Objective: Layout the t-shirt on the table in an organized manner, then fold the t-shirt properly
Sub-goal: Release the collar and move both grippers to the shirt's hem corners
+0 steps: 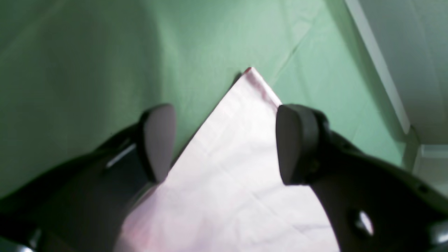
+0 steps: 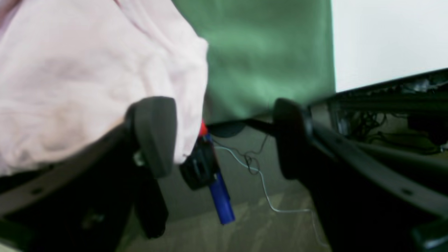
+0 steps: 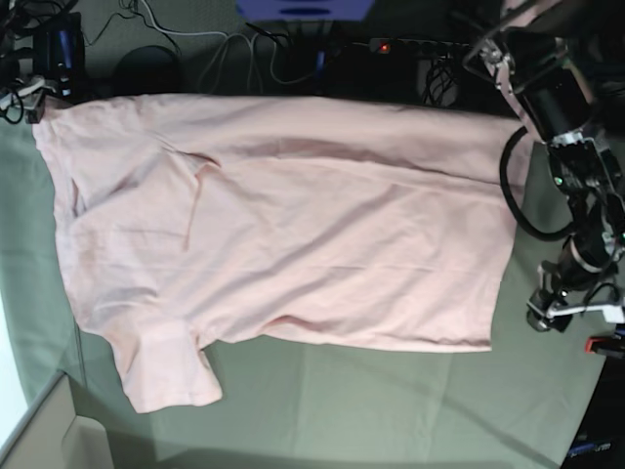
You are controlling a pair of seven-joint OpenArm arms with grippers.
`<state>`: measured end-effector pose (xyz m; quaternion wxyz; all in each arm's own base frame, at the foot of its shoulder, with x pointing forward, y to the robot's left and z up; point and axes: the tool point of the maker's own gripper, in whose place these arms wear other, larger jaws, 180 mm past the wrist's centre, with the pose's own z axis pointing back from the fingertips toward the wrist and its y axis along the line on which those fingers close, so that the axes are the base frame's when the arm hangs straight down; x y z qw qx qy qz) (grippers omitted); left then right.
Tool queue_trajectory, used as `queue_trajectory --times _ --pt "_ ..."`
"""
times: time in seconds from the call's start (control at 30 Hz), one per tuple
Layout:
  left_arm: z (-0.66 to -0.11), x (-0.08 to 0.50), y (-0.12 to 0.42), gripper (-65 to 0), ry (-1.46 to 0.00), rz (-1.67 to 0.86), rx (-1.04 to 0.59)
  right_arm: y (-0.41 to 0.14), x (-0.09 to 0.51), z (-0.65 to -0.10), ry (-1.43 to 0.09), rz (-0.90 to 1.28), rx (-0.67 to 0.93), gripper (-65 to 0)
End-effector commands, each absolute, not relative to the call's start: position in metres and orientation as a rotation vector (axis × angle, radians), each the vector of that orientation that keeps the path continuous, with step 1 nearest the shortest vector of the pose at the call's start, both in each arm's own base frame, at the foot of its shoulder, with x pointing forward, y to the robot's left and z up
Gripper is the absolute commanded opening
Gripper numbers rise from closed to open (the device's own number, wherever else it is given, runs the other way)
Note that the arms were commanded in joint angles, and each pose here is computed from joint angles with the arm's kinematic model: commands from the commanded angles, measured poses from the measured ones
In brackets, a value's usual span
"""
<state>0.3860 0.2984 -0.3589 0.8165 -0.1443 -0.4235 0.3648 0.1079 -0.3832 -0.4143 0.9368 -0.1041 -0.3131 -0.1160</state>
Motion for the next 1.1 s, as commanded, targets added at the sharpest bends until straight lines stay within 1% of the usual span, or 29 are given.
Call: queue_trajectory --times 0.0,0.1,0.17,0.27,0.43,0.5,0.63,0.87,0.97,1.07 --pt "-0.339 0.403 0.303 -21.6 -0.960 0.771 -0.325 -0.392 0.121 -0.398 -0.702 -0.225 -0.237 -19.9" --pt "-0.346 0.417 0.302 -21.6 -0.935 0.787 -0.325 -0.398 0.140 -0.387 -0.748 -0.218 -0.248 -19.7" --pt "-0.351 0.429 0.302 -21.6 -0.941 0.768 -0.278 -0.400 0.146 -0.384 -0.764 -0.217 -0.251 -19.7" --pt "-0.359 0.450 0.293 -21.6 -0.973 0.673 -0.174 -0.406 0.162 -0.375 -0.800 -0.213 -0.260 -19.7" --pt "-0.386 0.470 0.278 -21.6 -0.970 0.569 -0.075 -0.414 0.192 -0.379 -0.793 -0.218 -0.285 -19.7" --pt "-0.400 0.472 0.276 -21.6 -0.950 0.533 -0.039 -0.416 0.206 -0.382 -0.785 -0.218 -0.295 -19.7" --pt "-0.416 0.475 0.270 -21.6 -0.957 0.472 0.004 -0.420 0.233 -0.383 -0.771 -0.215 -0.316 -19.7" --pt "-0.431 0.472 0.254 -21.6 -0.988 0.292 0.072 -0.414 0.279 -0.399 -0.728 -0.230 -0.270 -19.7" --pt "-0.432 0.472 0.248 -21.6 -0.995 0.252 0.079 -0.413 0.292 -0.401 -0.713 -0.221 -0.261 -19.7" --pt "-0.438 0.468 0.246 -21.6 -0.980 0.240 0.082 -0.404 0.307 -0.408 -0.709 -0.224 -0.216 -19.7"
